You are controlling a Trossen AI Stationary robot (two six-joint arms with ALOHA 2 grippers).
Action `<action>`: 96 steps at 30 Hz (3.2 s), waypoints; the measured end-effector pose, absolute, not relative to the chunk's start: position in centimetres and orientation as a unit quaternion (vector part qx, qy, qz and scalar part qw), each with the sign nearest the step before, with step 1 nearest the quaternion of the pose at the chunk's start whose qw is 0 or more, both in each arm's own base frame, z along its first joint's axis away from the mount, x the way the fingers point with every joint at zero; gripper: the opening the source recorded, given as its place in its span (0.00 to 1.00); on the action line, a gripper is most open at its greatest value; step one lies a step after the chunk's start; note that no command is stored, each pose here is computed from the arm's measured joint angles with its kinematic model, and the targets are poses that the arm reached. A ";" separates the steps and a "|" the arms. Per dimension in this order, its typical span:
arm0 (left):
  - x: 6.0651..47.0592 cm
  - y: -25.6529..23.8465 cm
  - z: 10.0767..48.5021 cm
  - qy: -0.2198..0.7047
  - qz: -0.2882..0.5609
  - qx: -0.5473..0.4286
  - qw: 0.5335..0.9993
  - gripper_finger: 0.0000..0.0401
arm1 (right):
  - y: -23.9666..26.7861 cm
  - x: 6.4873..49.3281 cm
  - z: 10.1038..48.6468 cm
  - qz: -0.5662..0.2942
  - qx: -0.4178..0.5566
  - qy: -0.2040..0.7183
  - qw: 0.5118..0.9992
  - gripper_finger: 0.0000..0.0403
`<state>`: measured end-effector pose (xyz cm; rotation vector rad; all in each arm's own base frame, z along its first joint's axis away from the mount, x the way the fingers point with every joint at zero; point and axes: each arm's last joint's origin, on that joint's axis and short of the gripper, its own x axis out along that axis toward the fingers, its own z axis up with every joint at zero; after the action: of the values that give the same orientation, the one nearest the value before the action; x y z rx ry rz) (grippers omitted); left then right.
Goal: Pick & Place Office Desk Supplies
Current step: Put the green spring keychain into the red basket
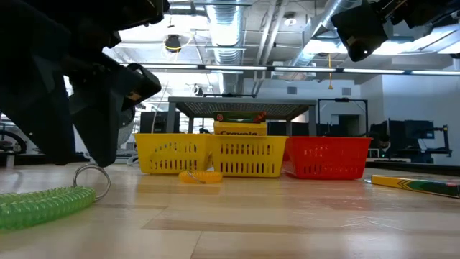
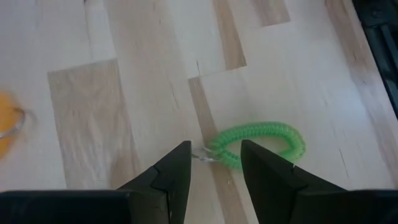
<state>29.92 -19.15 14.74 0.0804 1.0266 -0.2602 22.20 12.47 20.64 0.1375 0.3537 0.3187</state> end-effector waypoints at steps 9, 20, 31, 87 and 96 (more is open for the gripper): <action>30.1 -18.9 14.7 0.496 -0.122 0.021 0.860 0.34 | 12.5 22.2 20.6 0.158 0.068 0.175 0.969 0.60; 30.4 -18.3 14.7 0.507 -0.119 -0.011 0.854 0.34 | 12.5 22.2 20.6 0.158 0.068 0.175 0.969 0.60; 30.4 -18.3 13.6 0.530 -0.122 -0.026 0.839 0.34 | 12.5 22.2 20.6 0.158 0.068 0.175 0.969 0.60; 31.9 -16.4 17.2 0.461 -0.169 -0.069 0.869 0.00 | 12.5 22.2 20.6 0.158 0.068 0.176 0.969 0.60; 31.3 -15.2 22.5 0.349 -0.166 -0.033 0.922 0.00 | 12.5 22.2 20.7 0.157 0.076 0.173 0.969 0.60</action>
<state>31.34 -15.24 22.54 -0.0682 0.7178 -0.3410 22.23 12.48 20.72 0.1542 0.3487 0.3174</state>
